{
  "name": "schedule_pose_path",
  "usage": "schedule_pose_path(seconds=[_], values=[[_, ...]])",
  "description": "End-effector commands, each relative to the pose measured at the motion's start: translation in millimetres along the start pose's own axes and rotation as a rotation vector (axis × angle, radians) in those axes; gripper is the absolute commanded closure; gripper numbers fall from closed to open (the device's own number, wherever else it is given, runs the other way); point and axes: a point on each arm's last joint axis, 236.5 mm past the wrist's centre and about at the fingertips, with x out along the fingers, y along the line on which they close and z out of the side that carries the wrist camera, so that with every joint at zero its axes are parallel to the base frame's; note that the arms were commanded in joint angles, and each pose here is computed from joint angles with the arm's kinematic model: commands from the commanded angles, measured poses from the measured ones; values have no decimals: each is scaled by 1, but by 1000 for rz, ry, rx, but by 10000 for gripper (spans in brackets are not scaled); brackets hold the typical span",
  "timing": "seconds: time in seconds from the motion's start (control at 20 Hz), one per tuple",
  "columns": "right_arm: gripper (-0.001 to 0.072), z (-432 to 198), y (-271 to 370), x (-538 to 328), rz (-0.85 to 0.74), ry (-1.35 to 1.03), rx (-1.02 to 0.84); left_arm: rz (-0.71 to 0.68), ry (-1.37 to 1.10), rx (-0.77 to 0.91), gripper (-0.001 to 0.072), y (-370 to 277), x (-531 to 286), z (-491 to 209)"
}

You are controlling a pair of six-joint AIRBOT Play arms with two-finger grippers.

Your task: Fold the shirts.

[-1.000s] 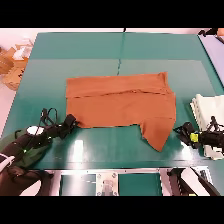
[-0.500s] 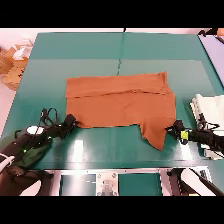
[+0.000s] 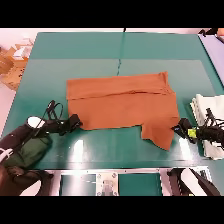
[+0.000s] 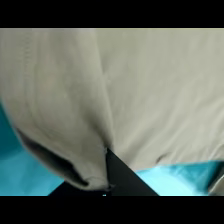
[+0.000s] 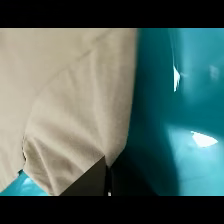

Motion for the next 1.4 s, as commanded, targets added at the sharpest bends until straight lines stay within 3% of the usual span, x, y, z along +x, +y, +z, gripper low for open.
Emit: schedule_pose_path(seconds=[0.0, 0.3, 0.7, 1.05, 1.35], values=[[698, -8, -18, -18, -111, -20, 4, 138, 46, 65, 687, 12, -20, -2], [698, 3, -9, -41, -134, -56, -37, 163, -44, 81, 687, 2, -67, -2], [698, 65, 92, -75, 48, -185, -194, 100, -177, 178, 687, -48, -81, 53], [697, 144, 163, -24, 128, -162, -231, 149, -161, 289, 686, -92, -34, 148], [695, 204, 188, 54, 119, -111, -247, 182, -155, 279, 685, -84, 41, 213]])
